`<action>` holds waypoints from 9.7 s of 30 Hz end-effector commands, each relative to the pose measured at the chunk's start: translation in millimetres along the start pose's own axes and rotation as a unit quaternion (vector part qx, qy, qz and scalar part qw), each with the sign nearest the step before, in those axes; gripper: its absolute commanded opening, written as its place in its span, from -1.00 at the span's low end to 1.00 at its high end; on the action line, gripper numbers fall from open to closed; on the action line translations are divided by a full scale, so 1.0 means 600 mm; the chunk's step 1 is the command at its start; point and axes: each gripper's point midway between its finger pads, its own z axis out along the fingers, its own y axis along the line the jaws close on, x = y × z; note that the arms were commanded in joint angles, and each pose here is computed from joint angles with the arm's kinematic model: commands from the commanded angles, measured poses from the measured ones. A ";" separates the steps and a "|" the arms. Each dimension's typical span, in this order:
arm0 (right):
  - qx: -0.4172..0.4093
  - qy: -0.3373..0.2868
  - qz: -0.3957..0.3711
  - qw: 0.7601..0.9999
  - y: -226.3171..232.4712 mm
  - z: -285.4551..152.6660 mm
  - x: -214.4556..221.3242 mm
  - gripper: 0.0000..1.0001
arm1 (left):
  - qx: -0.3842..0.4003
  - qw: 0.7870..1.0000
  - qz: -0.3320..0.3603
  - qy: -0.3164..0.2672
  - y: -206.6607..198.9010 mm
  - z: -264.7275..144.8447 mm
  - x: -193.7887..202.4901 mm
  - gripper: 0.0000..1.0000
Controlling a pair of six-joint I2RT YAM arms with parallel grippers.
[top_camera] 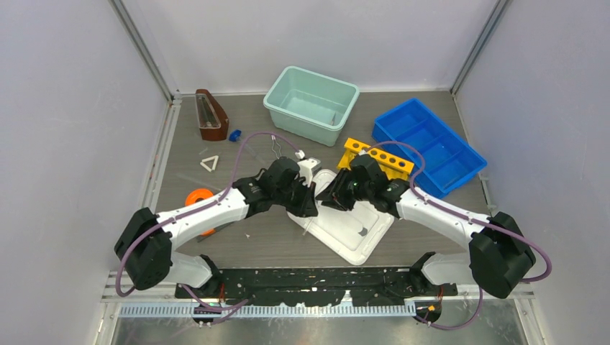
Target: Organize the chemistry lab equipment
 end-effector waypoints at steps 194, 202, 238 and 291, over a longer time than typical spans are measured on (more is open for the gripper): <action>0.016 -0.293 -0.168 0.941 0.036 -0.344 -0.242 -0.29 | -0.420 0.848 -0.291 -0.143 0.822 -0.278 -0.140 0.13; 0.019 -0.287 -0.166 0.943 0.035 -0.334 -0.248 -0.29 | -0.414 0.854 -0.288 -0.124 0.828 -0.265 -0.128 0.08; 0.013 -0.293 -0.170 0.941 0.034 -0.345 -0.236 -0.29 | -0.447 0.842 -0.300 -0.030 0.816 -0.267 -0.043 -0.61; -0.062 -0.252 -0.138 0.956 0.059 -0.334 -0.195 -0.28 | -0.357 0.918 -0.164 -0.039 0.471 -0.285 -0.203 -1.00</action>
